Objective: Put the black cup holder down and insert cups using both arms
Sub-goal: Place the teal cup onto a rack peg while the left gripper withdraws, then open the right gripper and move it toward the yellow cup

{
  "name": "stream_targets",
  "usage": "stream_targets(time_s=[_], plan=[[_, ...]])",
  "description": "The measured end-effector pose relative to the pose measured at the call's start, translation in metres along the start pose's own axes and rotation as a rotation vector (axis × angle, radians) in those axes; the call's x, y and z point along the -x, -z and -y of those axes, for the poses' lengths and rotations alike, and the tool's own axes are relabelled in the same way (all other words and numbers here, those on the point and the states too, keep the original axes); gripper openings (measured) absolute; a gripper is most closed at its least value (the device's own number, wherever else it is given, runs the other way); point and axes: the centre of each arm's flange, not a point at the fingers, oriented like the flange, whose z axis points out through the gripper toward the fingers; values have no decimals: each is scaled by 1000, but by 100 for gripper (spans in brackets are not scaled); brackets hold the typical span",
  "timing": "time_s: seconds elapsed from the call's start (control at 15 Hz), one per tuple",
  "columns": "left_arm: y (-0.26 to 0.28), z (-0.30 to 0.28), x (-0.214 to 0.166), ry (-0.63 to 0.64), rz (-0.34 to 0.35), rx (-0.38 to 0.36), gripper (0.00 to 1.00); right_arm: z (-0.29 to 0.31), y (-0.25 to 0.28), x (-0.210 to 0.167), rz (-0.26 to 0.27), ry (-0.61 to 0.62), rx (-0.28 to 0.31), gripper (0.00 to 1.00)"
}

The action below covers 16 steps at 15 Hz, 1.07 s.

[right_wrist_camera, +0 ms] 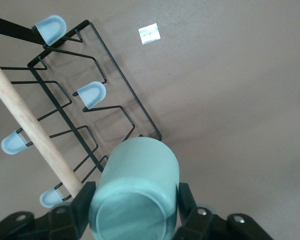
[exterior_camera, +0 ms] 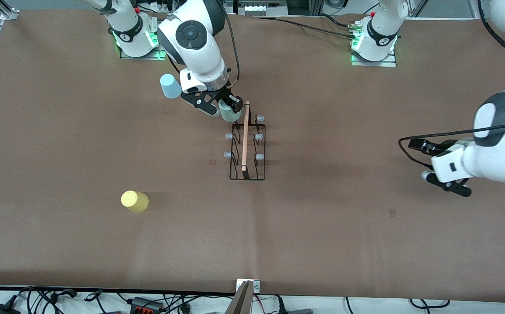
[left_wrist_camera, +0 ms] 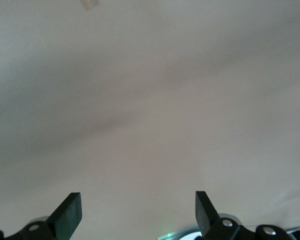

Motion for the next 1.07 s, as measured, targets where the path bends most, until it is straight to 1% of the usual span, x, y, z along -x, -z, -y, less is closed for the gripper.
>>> stream_targets(time_s=[0.13, 0.2, 0.33, 0.4, 0.53, 0.6, 0.73, 0.8, 0.87, 0.93, 1.07], plan=[[11, 9, 18, -3, -19, 33, 100, 0, 2, -6, -11, -1, -8, 97], [19, 10, 29, 4, -35, 42, 100, 0, 8, -13, -20, -3, -18, 100], [46, 7, 59, 32, -78, 23, 100, -6, 29, -45, -45, 24, -41, 100], [65, 2, 77, 42, -109, 1, 100, -16, 40, -68, -56, 67, -34, 100], [102, -9, 114, 57, -184, -40, 100, -49, 58, -131, -72, 188, -10, 100], [120, -12, 129, 63, -239, -64, 100, -72, 65, -170, -82, 249, 1, 100], [147, -15, 151, 73, -348, -104, 100, -125, 69, -244, -95, 361, 30, 100], [153, -15, 157, 75, -382, -117, 100, -149, 66, -273, -96, 428, 44, 100], [154, -15, 159, 76, -395, -122, 100, -168, 60, -297, -105, 499, 52, 100], [152, -14, 157, 76, -393, -121, 100, -179, 52, -315, -118, 551, 55, 100], [142, -11, 152, 76, -373, -113, 100, -184, 32, -341, -133, 616, 64, 100]])
